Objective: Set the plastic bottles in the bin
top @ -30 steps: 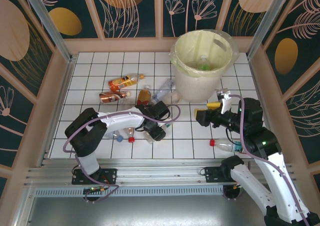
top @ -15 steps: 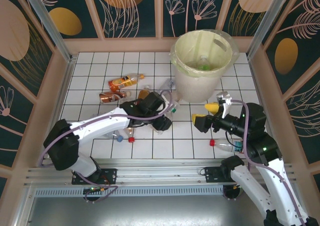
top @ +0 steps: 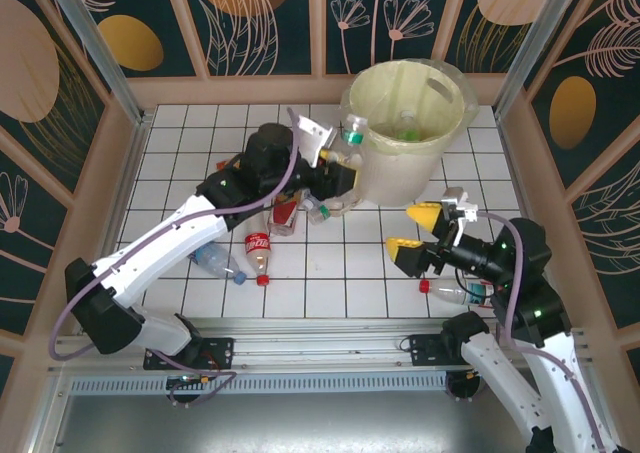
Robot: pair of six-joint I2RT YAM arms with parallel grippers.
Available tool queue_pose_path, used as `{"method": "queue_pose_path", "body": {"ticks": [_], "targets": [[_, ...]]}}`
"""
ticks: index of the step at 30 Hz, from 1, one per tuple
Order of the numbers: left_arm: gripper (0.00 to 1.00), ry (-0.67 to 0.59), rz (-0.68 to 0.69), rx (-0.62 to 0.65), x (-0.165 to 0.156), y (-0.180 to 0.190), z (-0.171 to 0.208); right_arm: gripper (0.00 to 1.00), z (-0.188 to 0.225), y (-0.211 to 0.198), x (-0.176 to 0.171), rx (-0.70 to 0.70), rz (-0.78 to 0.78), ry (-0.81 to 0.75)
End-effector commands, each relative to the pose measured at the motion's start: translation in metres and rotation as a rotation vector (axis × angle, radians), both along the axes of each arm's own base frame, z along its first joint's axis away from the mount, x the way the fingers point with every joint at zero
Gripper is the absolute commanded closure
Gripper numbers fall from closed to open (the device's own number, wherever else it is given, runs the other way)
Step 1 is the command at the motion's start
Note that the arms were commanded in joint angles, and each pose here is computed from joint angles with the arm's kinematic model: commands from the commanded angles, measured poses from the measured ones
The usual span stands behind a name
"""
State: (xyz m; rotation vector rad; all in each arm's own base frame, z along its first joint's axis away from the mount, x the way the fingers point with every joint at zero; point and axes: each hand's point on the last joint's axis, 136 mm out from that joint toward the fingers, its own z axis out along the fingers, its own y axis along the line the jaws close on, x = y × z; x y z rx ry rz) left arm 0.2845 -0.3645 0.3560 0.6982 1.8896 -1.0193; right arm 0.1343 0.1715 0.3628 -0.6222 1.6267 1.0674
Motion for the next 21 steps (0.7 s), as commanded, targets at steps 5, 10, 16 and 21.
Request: {"method": "queue_pose_path", "body": {"ticks": [5,10,16,21], "targets": [[0.47,-0.123,0.034,-0.065,0.043,-0.032,0.052,0.01,0.032,-0.030,0.016,0.075,-0.236,-0.127],[0.47,-0.196,0.096,-0.039,0.086,-0.057,0.075,0.02,0.031,-0.046,0.026,0.084,-0.351,-0.129],[0.47,-0.265,0.183,-0.048,0.133,-0.082,0.086,0.03,0.029,-0.069,0.040,0.101,-0.513,-0.109],[0.46,-0.299,0.268,-0.081,0.162,-0.090,0.078,0.03,0.027,-0.085,0.046,0.115,-0.612,-0.092]]}}
